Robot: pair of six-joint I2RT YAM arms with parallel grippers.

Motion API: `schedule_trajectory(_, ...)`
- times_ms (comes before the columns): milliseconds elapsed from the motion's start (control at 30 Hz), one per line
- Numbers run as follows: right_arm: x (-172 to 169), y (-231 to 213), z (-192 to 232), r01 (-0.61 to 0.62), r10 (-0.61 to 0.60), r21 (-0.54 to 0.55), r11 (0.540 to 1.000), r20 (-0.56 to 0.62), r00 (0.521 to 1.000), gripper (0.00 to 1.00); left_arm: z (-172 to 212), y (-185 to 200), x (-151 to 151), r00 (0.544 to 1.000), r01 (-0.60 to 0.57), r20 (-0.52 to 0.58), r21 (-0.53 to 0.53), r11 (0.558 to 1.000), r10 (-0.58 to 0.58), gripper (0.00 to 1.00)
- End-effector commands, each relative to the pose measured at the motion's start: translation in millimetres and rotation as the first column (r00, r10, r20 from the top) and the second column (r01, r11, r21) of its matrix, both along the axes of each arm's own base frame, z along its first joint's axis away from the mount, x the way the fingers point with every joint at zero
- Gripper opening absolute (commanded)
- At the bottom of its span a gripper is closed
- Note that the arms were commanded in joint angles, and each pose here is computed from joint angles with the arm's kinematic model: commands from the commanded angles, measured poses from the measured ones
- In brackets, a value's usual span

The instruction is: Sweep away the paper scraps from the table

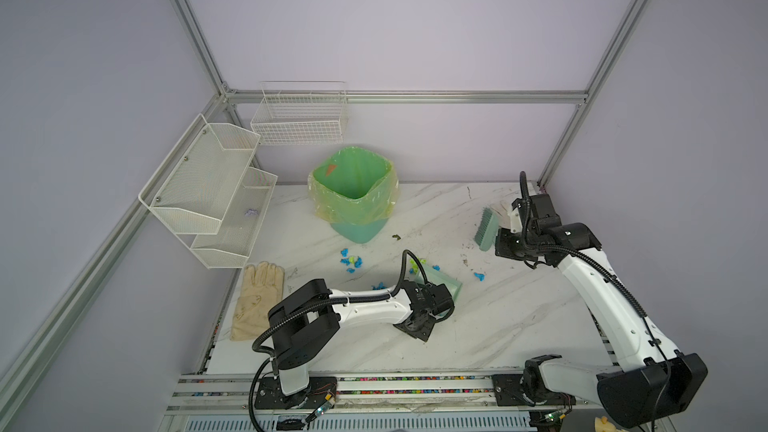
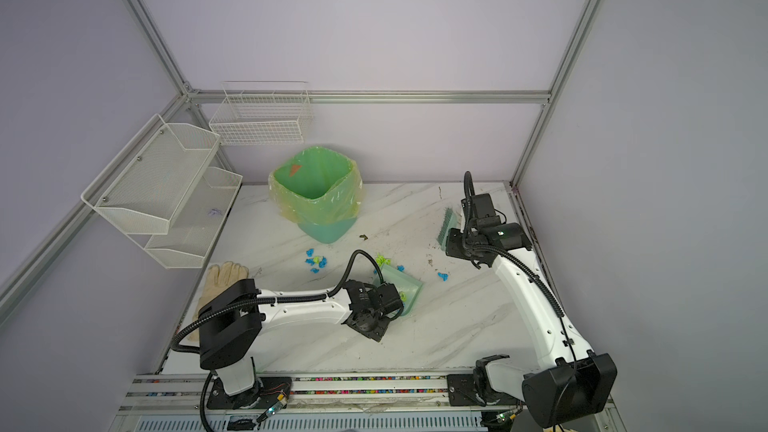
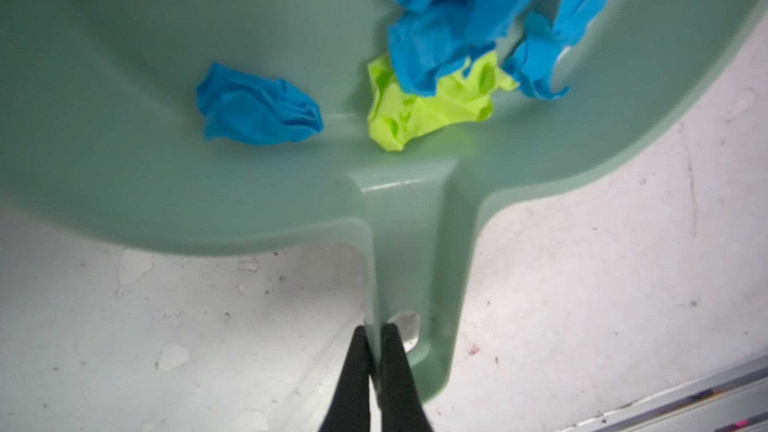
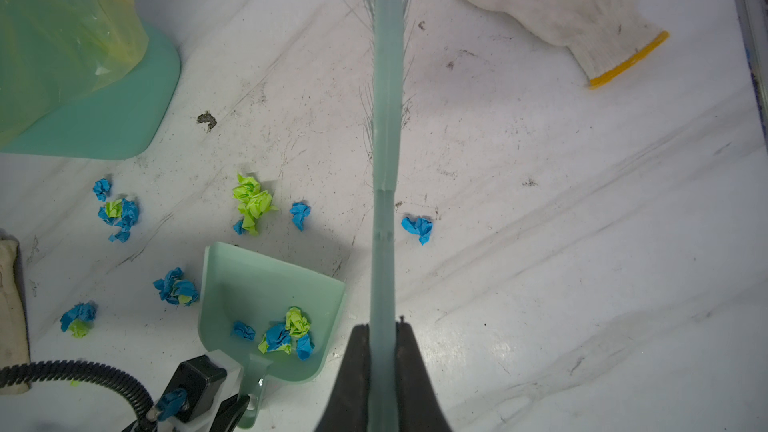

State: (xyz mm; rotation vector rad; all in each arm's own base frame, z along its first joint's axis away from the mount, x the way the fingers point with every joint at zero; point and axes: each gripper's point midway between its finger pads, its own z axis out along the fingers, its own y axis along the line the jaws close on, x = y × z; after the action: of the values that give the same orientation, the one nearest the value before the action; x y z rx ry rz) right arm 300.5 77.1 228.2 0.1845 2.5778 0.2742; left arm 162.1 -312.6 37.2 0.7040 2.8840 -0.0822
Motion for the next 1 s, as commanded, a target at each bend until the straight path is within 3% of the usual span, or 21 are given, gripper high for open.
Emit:
schedule_trajectory(0, 5, 0, 16, -0.008, 0.008, 0.012, 1.0, 0.058, 0.998, 0.0, 15, -6, 1, 1.0, -0.006, 0.007, -0.028, 1.0, 0.006, 0.0)
schedule_trajectory(400, 4, 0, 18, -0.005, 0.004, 0.022, 1.0, 0.065, 0.998, 0.0, 48, -15, 8, 0.999, 0.006, 0.039, -0.069, 0.998, -0.004, 0.0)
schedule_trajectory(967, 15, -17, 41, 0.073, -0.072, -0.002, 0.997, 0.129, 0.989, 0.0, 115, -25, 25, 0.999, -0.046, -0.012, -0.265, 0.963, 0.044, 0.0)
